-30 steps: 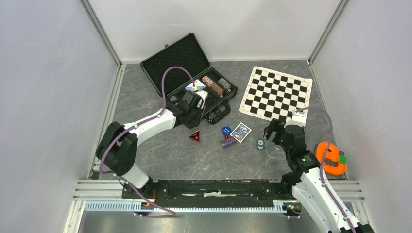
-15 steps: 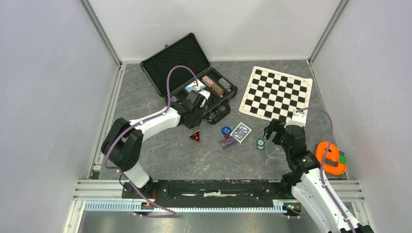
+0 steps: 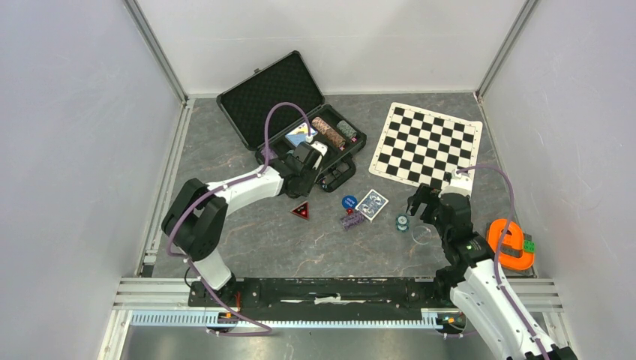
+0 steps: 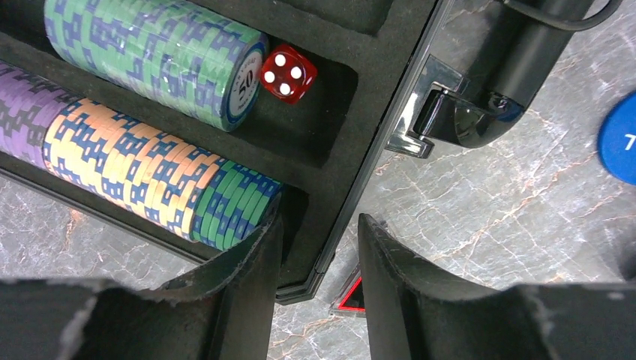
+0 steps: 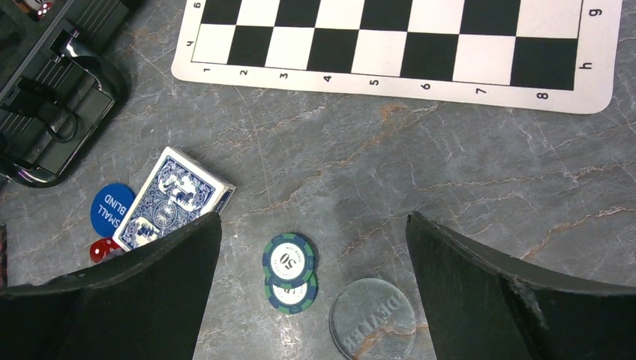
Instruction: Pack up texas hold em set
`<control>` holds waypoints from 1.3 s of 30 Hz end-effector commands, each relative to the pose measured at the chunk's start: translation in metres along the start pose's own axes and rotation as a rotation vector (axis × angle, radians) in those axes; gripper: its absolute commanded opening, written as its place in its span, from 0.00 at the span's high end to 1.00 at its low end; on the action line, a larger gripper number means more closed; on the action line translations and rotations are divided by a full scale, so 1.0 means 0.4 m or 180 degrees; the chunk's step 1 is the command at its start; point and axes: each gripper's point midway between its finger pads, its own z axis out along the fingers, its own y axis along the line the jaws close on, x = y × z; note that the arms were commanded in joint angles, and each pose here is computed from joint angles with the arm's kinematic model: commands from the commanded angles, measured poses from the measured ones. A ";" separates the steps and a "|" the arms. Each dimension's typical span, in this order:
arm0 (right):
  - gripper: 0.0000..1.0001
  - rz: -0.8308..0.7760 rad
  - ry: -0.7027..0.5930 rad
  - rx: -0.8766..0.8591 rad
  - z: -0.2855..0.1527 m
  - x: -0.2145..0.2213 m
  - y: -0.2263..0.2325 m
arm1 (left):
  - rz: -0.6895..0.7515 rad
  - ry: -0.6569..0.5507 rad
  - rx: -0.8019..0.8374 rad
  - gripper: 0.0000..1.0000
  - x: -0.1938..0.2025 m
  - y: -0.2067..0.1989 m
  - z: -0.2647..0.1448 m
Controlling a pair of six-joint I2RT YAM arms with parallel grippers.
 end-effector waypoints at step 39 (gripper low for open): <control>0.12 -0.1005 0.1244 -0.0149 0.022 0.123 0.079 | -0.0103 -0.0303 0.0349 0.41 -0.063 -0.041 -0.088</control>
